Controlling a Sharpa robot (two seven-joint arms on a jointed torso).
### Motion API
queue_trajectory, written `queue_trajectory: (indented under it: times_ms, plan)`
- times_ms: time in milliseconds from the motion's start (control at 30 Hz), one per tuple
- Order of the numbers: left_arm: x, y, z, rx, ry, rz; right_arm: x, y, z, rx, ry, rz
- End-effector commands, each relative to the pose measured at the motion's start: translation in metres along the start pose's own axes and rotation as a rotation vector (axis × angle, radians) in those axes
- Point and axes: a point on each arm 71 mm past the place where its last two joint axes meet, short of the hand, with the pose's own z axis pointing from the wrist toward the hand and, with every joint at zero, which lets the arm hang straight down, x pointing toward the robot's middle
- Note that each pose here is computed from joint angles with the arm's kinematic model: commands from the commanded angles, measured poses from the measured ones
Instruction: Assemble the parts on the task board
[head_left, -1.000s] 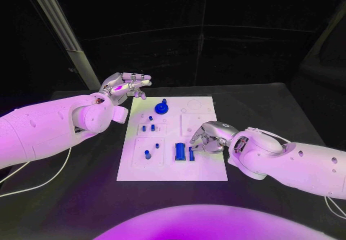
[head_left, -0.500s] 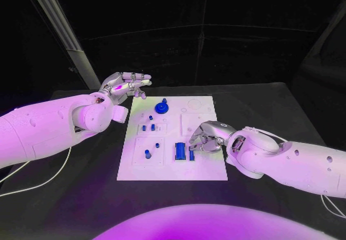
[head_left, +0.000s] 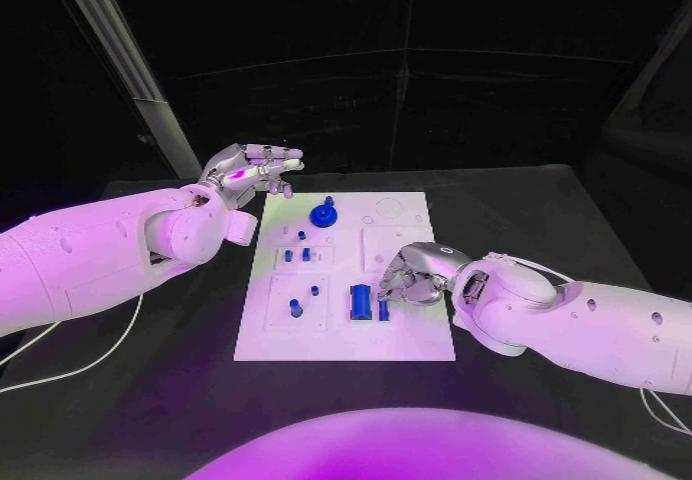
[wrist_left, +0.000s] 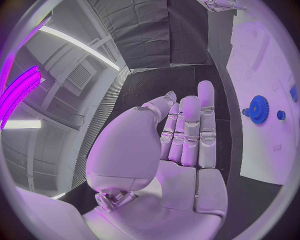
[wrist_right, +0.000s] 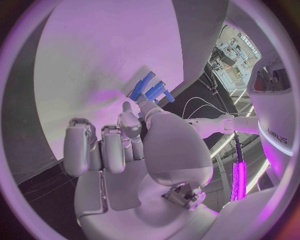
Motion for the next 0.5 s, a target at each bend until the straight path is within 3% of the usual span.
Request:
queue_trajectory:
  times_ms: [33, 500]
  plan:
    - [0.0015, -0.0011, 0.0006, 0.004, 0.012, -0.007, 0.0016, -0.0017, 0.0007, 0.011, 0.018, -0.022]
    - [0.001, -0.0008, 0.0009, 0.003, 0.01, -0.006, 0.0056, -0.0049, 0.0027, 0.008, 0.017, -0.024]
